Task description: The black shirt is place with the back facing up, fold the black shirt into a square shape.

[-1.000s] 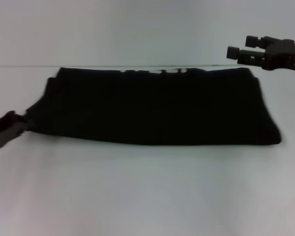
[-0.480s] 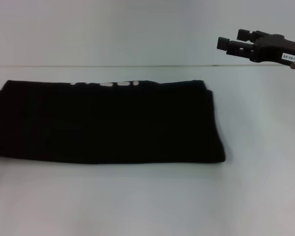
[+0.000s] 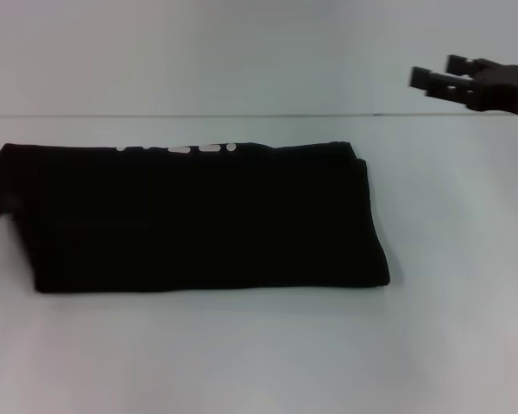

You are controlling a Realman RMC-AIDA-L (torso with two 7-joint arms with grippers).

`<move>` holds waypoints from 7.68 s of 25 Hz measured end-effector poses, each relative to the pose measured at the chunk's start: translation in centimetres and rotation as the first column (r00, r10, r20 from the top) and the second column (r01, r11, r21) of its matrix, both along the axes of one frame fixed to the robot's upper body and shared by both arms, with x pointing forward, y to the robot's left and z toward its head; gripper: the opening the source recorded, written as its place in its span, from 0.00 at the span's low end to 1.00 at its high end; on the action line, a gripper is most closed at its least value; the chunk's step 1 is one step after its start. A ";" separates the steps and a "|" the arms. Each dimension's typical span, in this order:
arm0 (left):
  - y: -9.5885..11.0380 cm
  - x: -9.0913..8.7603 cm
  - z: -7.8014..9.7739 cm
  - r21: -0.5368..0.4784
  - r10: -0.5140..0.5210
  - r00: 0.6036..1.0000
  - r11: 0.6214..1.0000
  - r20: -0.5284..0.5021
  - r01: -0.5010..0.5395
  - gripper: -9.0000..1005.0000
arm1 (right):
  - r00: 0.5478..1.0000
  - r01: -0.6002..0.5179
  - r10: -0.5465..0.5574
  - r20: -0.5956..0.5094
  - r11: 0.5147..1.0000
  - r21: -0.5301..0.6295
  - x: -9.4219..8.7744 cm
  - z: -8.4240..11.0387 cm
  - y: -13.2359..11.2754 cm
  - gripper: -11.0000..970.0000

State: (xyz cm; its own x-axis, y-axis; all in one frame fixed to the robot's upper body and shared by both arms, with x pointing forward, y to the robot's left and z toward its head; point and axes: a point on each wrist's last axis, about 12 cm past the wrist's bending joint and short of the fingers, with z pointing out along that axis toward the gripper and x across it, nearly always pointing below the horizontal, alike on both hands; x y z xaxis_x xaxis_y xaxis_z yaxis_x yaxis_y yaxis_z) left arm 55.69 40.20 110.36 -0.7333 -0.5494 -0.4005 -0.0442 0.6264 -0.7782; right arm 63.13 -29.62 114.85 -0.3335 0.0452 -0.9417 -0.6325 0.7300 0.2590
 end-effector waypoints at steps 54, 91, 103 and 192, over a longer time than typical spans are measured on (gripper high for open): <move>-15.7 1.1 -0.3 0.566 -0.804 0.376 0.593 0.462 0.573 0.95 | 0.746 -0.052 0.032 -0.665 0.999 -0.011 0.4 -3.2 3.0 0.94; -15.2 2.0 0.0 0.610 -0.804 0.386 0.594 0.451 0.525 0.95 | 0.711 0.005 -0.023 -0.703 1.000 -0.028 -0.1 -6.5 7.4 0.88; -15.3 2.2 0.1 0.613 -0.805 0.384 0.594 0.452 0.521 0.95 | 0.705 0.001 -0.048 -0.708 0.998 -0.067 0.0 -6.7 7.7 0.88; -15.3 2.9 0.3 0.621 -0.794 0.407 0.607 0.452 0.496 0.95 | 0.745 -0.038 -0.055 -0.664 0.991 -0.125 0.9 -6.1 9.9 0.82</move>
State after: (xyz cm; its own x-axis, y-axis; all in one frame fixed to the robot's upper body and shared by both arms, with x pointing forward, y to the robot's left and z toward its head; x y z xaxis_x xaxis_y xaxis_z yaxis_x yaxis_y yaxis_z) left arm 58.55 24.87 110.70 -0.2631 0.2602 -0.9290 0.8897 0.4378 -0.1294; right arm 64.05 -19.76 108.74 -0.8770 -0.0481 -0.4780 -0.3268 0.7891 0.5201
